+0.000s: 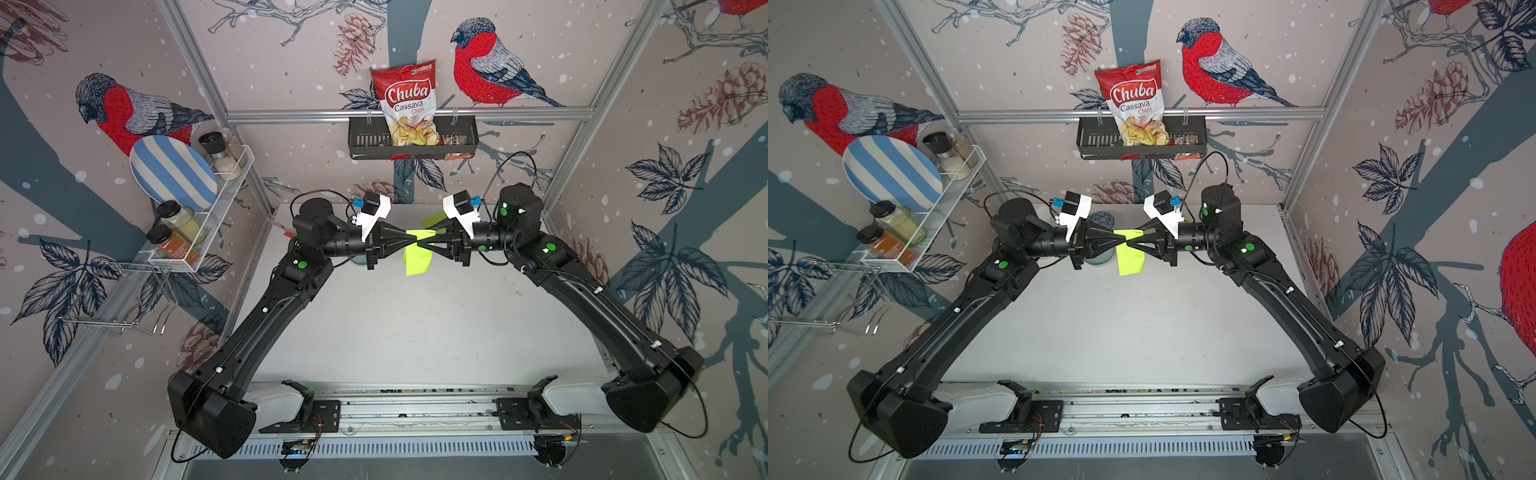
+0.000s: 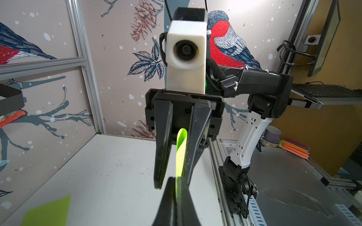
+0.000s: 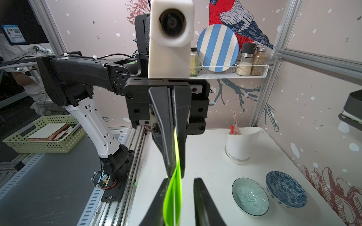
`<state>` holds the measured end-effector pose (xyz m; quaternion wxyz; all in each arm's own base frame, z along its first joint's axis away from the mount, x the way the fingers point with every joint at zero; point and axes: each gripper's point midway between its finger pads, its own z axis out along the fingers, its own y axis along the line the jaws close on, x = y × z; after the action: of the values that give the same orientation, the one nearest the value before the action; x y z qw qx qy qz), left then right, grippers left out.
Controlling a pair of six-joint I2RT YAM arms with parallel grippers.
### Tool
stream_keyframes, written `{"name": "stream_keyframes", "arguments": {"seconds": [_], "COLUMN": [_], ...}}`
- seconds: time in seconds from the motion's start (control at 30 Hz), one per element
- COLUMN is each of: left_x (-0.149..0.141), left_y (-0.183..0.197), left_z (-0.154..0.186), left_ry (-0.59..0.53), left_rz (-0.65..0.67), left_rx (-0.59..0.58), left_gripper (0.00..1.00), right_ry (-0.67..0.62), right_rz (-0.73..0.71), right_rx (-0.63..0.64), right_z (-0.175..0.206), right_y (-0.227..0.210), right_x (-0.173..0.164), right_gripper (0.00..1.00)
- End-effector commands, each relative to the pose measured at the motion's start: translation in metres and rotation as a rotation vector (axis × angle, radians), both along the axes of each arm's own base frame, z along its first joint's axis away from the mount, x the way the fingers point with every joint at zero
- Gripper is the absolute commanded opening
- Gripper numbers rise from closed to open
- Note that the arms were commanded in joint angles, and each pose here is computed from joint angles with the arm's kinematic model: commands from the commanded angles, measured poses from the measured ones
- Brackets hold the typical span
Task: Fold the square paper along the opposite sides
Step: Smooth out the paper.
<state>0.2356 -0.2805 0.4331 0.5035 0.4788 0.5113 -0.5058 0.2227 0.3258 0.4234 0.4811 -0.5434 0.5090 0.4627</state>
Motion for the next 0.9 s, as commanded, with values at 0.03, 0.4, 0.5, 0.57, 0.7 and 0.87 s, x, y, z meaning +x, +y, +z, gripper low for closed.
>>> {"name": "stream_keyframes", "arguments": {"seconds": [0.03,0.4,0.5,0.57,0.7,0.87], "left_x": [-0.0043,0.0019,0.0012,0.001,0.0015,0.0004], "left_y": [0.001,0.0014,0.0019,0.0018,0.0013,0.0014], "left_z": [0.0028,0.0011,0.0018,0.0013,0.0001,0.0004], "left_ry": [-0.031,-0.033,-0.036,-0.035,-0.03,-0.032], "left_rz": [-0.017,0.02,0.022,0.02,0.017,0.013], "left_rx": [-0.007,0.007,0.006,0.007,0.009,0.008], "left_gripper": [0.0,0.0,0.0,0.0,0.0,0.0], "right_ry": [-0.028,-0.036,-0.045,-0.051,-0.056,-0.05], "right_rz": [0.007,0.004,0.0,-0.002,-0.001,-0.002], "right_rx": [0.015,0.012,0.015,0.018,0.022,0.018], "right_z": [0.007,0.0048,0.0061,0.0082,0.0106,0.0099], "right_y": [0.0002,-0.0025,-0.0037,-0.0045,-0.0044,-0.003], "right_x": [-0.0012,-0.0045,-0.0046,-0.0051,-0.0048,-0.002], "right_gripper": [0.21,0.0,0.17,0.24,0.25,0.19]}}
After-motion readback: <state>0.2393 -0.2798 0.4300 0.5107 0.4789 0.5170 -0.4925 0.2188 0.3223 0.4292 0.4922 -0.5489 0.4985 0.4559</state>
